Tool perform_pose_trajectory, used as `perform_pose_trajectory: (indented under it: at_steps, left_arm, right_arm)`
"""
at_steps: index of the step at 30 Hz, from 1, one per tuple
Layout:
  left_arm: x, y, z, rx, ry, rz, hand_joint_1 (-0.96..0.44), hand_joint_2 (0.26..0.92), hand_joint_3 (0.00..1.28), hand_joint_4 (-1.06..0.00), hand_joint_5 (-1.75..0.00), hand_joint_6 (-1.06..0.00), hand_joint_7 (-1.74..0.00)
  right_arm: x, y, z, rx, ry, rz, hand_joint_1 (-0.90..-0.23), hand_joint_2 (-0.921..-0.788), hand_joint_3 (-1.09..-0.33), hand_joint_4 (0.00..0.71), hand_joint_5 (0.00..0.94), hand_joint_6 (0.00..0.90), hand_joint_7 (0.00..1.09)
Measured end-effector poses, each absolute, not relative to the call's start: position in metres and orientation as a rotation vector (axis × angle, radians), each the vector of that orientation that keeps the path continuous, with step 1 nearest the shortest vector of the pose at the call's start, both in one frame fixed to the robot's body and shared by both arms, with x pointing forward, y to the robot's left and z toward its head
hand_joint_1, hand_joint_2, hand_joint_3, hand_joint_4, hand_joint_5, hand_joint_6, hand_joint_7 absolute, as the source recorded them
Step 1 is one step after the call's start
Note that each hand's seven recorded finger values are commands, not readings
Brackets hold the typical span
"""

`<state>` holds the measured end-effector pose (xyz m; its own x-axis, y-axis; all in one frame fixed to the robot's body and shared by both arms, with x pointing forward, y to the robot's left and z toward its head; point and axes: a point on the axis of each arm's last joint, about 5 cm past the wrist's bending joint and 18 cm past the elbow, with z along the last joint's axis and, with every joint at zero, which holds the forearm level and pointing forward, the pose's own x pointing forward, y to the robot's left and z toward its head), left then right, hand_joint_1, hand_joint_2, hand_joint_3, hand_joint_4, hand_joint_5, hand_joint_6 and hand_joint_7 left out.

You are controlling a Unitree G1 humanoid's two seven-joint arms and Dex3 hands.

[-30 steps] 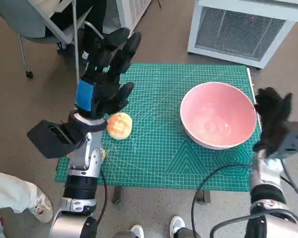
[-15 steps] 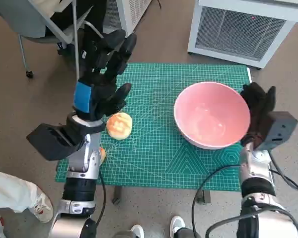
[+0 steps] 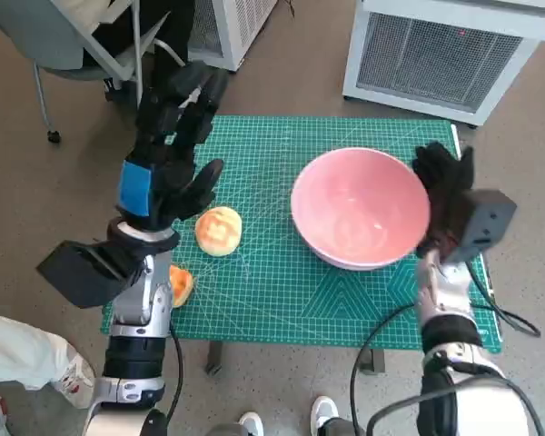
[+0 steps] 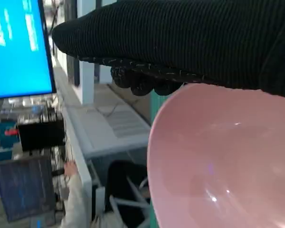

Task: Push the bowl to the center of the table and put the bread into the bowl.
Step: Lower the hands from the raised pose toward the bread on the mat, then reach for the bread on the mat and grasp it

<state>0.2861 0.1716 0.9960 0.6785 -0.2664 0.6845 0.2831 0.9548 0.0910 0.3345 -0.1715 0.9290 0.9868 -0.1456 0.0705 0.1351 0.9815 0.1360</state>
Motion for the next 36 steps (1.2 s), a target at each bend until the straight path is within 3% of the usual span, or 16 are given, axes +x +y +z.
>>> perform_pose_trajectory:
  at_steps: [14,24,28,29,36]
  left_arm:
    - [0.279,0.184,0.996,-0.013,-0.777,-0.272,-0.60,0.921,0.32,-0.29,-0.01,-0.19,-0.48]
    - [0.269,0.208,0.992,0.074,-0.744,-0.275,-0.59,0.921,0.31,-0.29,0.00,-0.23,-0.39]
    - [0.265,0.226,0.995,0.189,-0.717,-0.303,-0.57,0.921,0.32,-0.28,0.00,-0.21,-0.35]
    - [0.260,0.250,1.005,0.338,-0.686,-0.319,-0.57,0.921,0.32,-0.28,0.00,-0.21,-0.35]
    - [0.254,0.287,1.027,0.694,-0.556,-0.429,-0.57,0.921,0.26,-0.29,-0.01,-0.21,-0.33]
  right_arm:
    - [0.343,-0.149,0.940,0.177,-0.044,-0.079,-0.448,-0.921,-0.872,0.228,0.001,0.106,0.35]
    - [0.346,-0.150,0.947,0.158,-0.080,-0.060,-0.448,-0.921,-0.867,0.212,0.000,0.113,0.34]
    - [0.347,-0.154,0.952,0.145,-0.132,-0.068,-0.481,-0.921,-0.849,0.211,0.002,0.121,0.34]
    - [0.349,-0.162,0.965,0.104,-0.229,-0.073,-0.503,-0.921,-0.837,0.214,0.003,0.123,0.34]
    - [0.347,-0.162,0.997,0.008,-0.607,0.037,-0.557,-0.921,-0.802,0.247,0.016,0.133,0.37]
